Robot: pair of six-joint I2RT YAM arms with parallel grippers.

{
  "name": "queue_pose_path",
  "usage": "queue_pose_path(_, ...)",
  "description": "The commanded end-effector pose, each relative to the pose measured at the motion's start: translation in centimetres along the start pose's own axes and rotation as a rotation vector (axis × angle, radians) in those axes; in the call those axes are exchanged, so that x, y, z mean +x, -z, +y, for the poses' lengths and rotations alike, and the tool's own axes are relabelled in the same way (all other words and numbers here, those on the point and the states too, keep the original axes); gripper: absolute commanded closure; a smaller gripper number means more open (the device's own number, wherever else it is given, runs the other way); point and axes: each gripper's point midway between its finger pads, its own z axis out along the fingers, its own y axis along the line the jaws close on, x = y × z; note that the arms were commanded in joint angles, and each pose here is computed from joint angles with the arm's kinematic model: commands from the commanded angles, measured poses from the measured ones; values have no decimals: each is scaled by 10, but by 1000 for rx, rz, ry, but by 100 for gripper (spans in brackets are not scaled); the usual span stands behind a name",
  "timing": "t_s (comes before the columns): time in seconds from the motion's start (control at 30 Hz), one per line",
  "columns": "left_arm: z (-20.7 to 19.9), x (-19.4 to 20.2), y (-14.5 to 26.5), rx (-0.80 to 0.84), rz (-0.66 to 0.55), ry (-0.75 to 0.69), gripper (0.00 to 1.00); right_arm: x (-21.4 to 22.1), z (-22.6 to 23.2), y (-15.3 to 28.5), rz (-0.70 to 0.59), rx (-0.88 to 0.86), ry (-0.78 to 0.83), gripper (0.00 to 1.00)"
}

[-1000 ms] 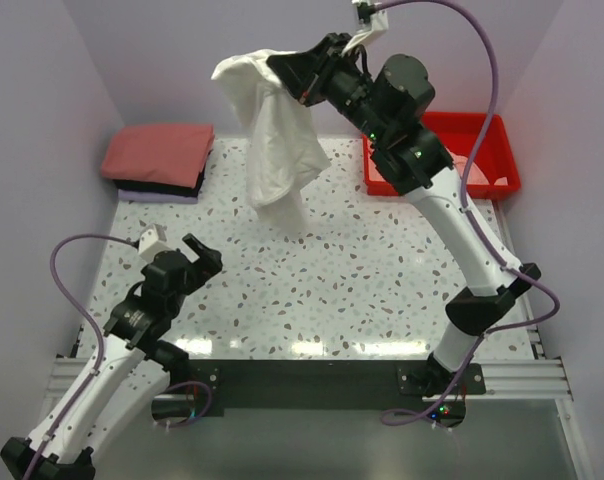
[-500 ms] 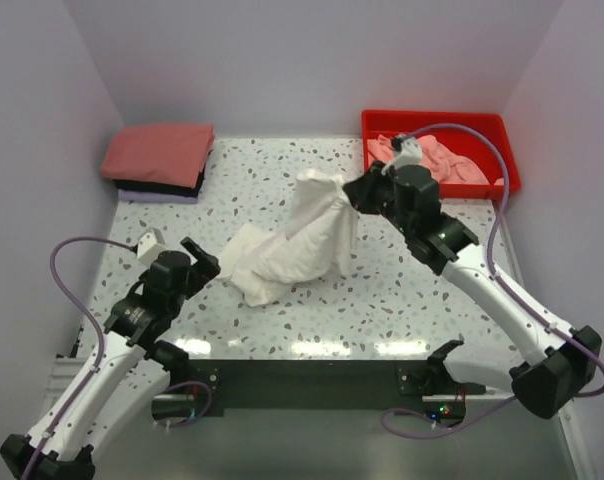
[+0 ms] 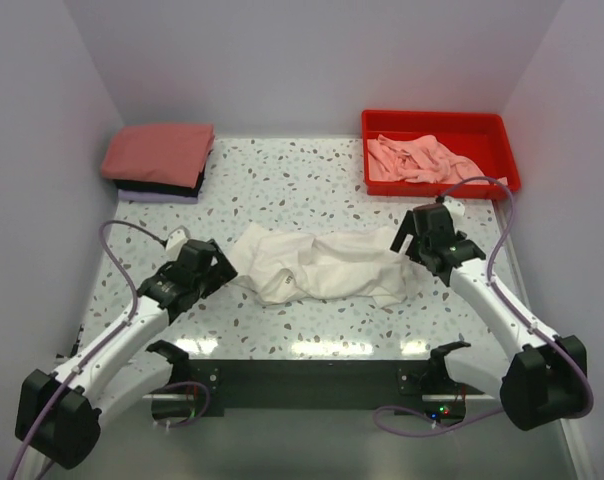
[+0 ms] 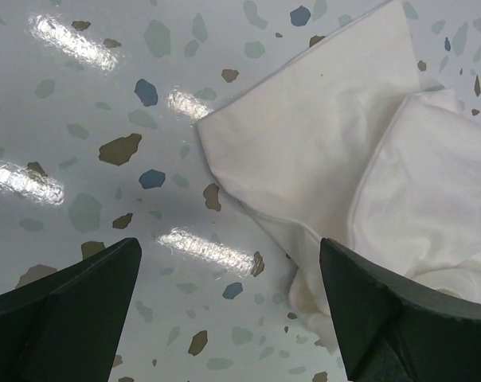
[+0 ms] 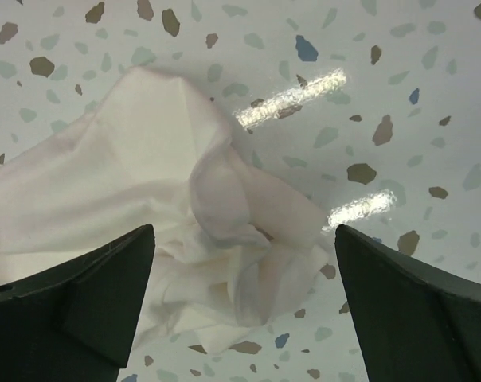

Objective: Fold and stack the t-shirts
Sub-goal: Move the tshirt to the center of the board, then flatten the tshirt out

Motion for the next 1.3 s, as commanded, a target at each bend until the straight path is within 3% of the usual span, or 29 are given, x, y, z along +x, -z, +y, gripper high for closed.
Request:
queue_pose_path(0.0,-15,-2,-9,41,-6,-13,2,-37,-16,25,-109,80,46,1)
queue_pose_path(0.13,-20,0,-22,45,5,-8,3,-40,5,39,-108,-77,146,1)
queue_pose_path(0.33,-14,2,-43,24,41,4,10,-29,70,64,-110,-513,310,1)
queue_pose_path(0.5,-18,9,-56,46,91,5,20,-31,97,72,-109,-651,365,1)
queue_pose_path(0.63,-26,18,-65,85,126,7,30,-13,128,62,-13,-737,494,1)
queue_pose_path(0.83,-27,27,-82,66,165,-24,60,19,185,54,2,-807,920,1)
queue_pose_path(0.93,-29,26,-88,58,173,-51,100,21,204,38,25,-848,1025,1)
queue_pose_path(1.13,-30,11,-83,66,104,-57,100,42,220,9,177,-901,1175,6)
queue_pose_path(1.27,-23,3,-77,58,47,-58,100,62,228,0,272,-966,1182,12)
